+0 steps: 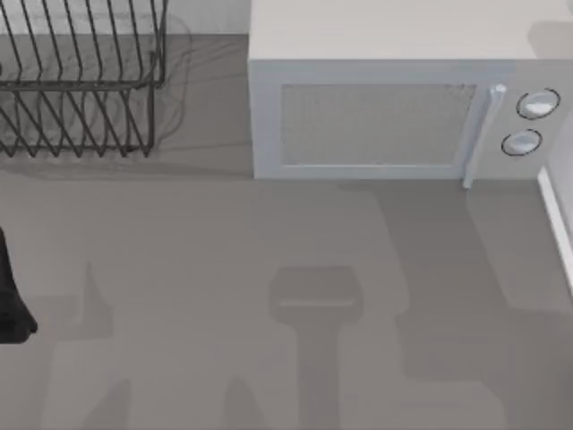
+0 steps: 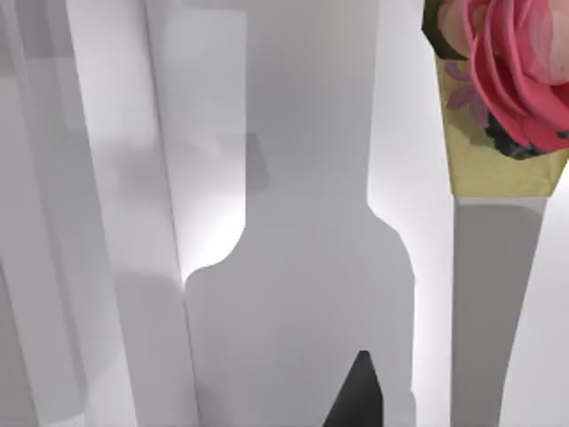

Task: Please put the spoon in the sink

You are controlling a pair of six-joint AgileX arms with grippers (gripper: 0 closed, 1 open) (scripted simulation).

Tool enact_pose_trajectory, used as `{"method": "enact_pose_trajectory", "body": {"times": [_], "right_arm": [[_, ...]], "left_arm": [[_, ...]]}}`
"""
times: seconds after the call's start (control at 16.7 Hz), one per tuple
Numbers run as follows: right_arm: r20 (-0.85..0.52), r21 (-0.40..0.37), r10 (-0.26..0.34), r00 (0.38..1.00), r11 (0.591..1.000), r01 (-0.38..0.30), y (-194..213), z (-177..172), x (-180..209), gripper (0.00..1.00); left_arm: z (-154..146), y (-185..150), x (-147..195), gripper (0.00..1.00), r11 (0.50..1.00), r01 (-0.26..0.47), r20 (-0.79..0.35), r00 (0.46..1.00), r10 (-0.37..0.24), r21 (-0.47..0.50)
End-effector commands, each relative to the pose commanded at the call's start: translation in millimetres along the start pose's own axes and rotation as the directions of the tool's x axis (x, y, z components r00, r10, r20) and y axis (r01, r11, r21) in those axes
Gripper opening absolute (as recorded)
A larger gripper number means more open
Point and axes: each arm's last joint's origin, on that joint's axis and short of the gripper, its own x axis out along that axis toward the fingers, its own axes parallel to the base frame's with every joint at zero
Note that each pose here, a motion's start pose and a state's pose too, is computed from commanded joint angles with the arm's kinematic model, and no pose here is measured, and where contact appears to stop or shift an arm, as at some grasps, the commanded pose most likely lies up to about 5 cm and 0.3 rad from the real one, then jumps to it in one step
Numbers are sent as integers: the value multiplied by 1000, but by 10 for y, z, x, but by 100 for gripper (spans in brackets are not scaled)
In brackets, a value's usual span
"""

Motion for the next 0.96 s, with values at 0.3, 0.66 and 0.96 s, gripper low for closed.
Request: {"method": "enact_pose_trajectory", "body": {"times": [0.3, 0.66, 0.96], "right_arm": [[0, 0, 0, 1000, 1000, 0, 0, 0, 0, 60], [0, 0, 0, 1000, 1000, 0, 0, 0, 0, 100], [0, 0, 0, 1000, 1000, 0, 0, 0, 0, 100]], "left_arm": [[0, 0, 0, 100, 1000, 0, 0, 1000, 0, 0], [0, 0, 0, 100, 1000, 0, 0, 1000, 0, 0], [0, 0, 0, 100, 1000, 0, 0, 1000, 0, 0]]}}
